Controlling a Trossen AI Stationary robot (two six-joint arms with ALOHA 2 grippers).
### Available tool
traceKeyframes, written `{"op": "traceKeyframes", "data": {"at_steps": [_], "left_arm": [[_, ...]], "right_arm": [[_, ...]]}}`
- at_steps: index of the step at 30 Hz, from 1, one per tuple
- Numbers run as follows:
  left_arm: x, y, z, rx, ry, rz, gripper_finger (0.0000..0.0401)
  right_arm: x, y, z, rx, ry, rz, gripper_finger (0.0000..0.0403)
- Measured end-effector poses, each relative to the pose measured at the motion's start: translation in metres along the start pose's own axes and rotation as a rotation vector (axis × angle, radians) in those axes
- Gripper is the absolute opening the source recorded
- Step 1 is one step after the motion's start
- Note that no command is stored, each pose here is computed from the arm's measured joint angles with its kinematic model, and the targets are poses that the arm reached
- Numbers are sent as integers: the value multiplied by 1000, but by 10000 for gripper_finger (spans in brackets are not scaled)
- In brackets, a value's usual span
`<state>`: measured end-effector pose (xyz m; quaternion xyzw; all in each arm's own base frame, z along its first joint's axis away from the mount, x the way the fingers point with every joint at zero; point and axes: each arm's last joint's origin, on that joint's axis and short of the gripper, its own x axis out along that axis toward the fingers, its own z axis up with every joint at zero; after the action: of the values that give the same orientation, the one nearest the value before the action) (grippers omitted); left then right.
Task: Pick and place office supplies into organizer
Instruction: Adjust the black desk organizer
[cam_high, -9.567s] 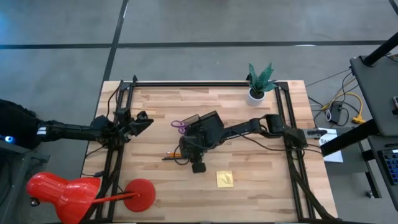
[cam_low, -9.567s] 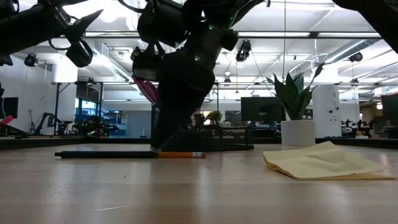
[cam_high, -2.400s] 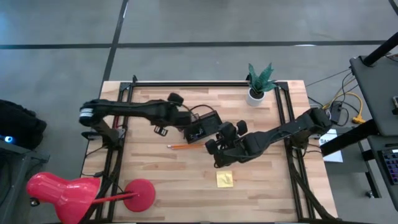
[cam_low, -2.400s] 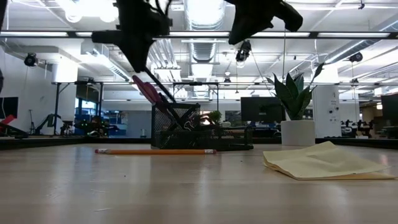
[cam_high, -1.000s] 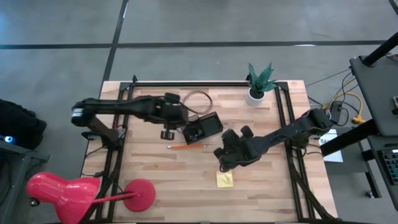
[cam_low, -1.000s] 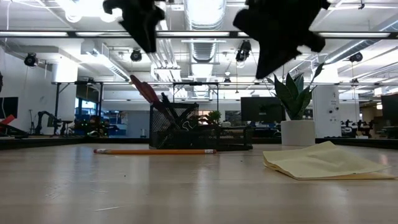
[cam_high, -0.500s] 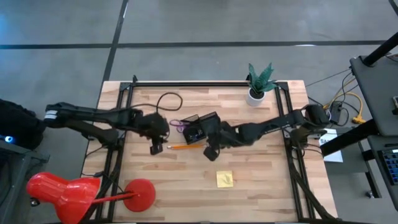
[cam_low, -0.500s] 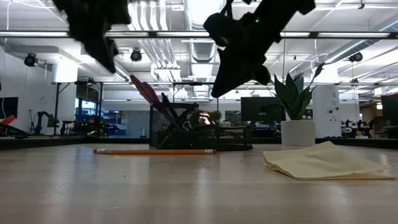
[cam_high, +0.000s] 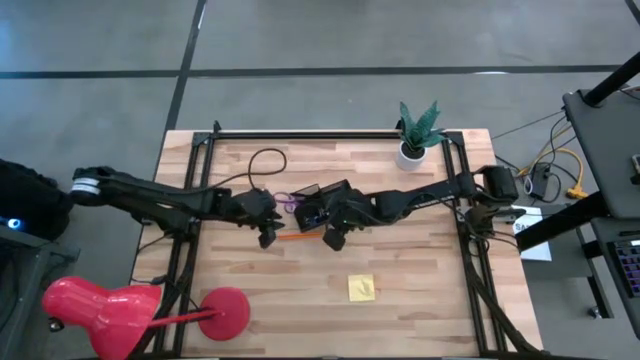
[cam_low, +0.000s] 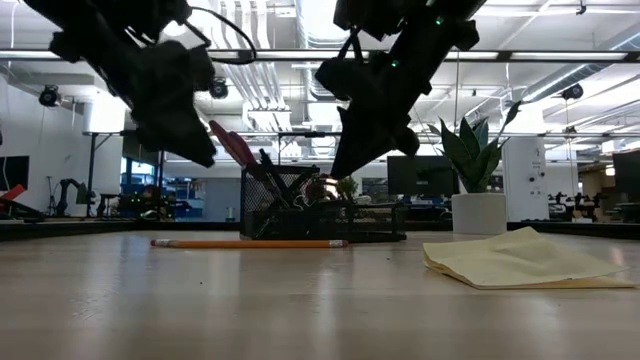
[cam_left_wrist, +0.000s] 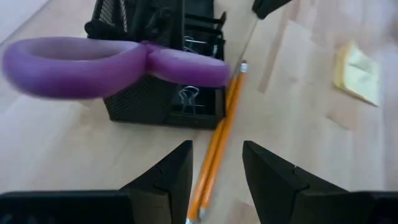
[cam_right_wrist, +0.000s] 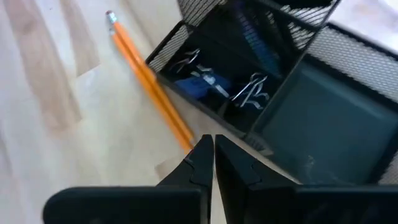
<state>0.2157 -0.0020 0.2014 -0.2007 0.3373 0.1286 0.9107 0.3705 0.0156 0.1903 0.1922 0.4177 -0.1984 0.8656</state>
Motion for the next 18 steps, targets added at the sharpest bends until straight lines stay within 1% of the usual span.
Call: {"op": "traceKeyframes", "data": {"at_steps": [4, 8, 13, 16, 18], "left_arm": [[18, 2, 4, 14, -34, 6, 125], [34, 4, 12, 14, -53, 19, 125], [49, 16, 15, 11, -40, 68, 125], [53, 26, 19, -11, -58, 99, 125], [55, 32, 23, 14, -76, 118, 125]], "right_arm": [[0, -3, 2, 3, -33, -52, 8], [-1, -5, 7, 10, -49, -61, 8], [-2, -6, 10, 15, -55, -64, 8], [-2, -7, 10, 15, -51, -69, 8], [-2, -7, 10, 11, -52, -69, 8]]}}
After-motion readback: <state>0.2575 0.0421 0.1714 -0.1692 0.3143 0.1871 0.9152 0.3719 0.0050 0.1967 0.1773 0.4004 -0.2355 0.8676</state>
